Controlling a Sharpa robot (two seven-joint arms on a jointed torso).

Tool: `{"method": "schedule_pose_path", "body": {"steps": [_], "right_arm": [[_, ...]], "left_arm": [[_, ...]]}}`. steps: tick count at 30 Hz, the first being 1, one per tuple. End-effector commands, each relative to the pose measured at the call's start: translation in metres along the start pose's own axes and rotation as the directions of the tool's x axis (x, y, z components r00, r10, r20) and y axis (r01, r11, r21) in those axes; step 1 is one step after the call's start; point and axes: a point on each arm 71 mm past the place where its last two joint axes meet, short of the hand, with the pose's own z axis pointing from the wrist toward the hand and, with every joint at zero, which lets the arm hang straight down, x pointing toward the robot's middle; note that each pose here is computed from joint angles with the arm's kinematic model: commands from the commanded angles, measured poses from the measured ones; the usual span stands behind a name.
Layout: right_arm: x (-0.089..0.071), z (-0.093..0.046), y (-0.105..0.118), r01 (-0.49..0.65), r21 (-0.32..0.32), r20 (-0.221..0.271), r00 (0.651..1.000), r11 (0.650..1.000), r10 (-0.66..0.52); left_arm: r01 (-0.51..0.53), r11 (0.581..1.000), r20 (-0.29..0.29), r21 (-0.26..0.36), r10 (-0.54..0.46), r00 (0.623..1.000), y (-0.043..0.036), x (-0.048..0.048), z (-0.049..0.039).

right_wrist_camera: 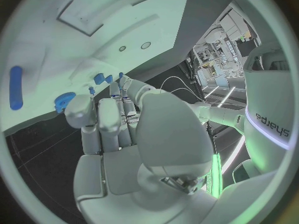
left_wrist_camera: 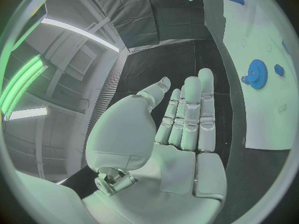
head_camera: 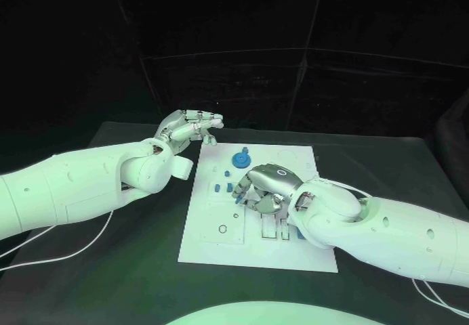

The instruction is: Assemble the parts on the task board

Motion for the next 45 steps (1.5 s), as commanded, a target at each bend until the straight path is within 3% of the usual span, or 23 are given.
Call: {"method": "schedule_pose_path", "body": {"steps": [1, 12, 45], "right_arm": [[0.007, 0.002, 0.004, 0.033, -0.035, -0.057, 0.998, 0.999, -0.035], [0.018, 0.003, 0.001, 0.055, -0.023, -0.104, 0.993, 0.998, -0.058], [0.033, 0.007, 0.004, 0.142, -0.033, -0.139, 0.98, 0.989, -0.145]], "left_arm": [[0.01, 1.0, -0.013, 0.011, -0.009, 1.0, -0.0016, 0.0027, 0.0009], [0.01, 1.0, -0.016, 0.01, -0.01, 1.0, -0.0012, 0.0037, 0.0019], [0.013, 1.0, -0.02, 0.004, -0.013, 1.0, 0.0, 0.0032, 0.0021]]}}
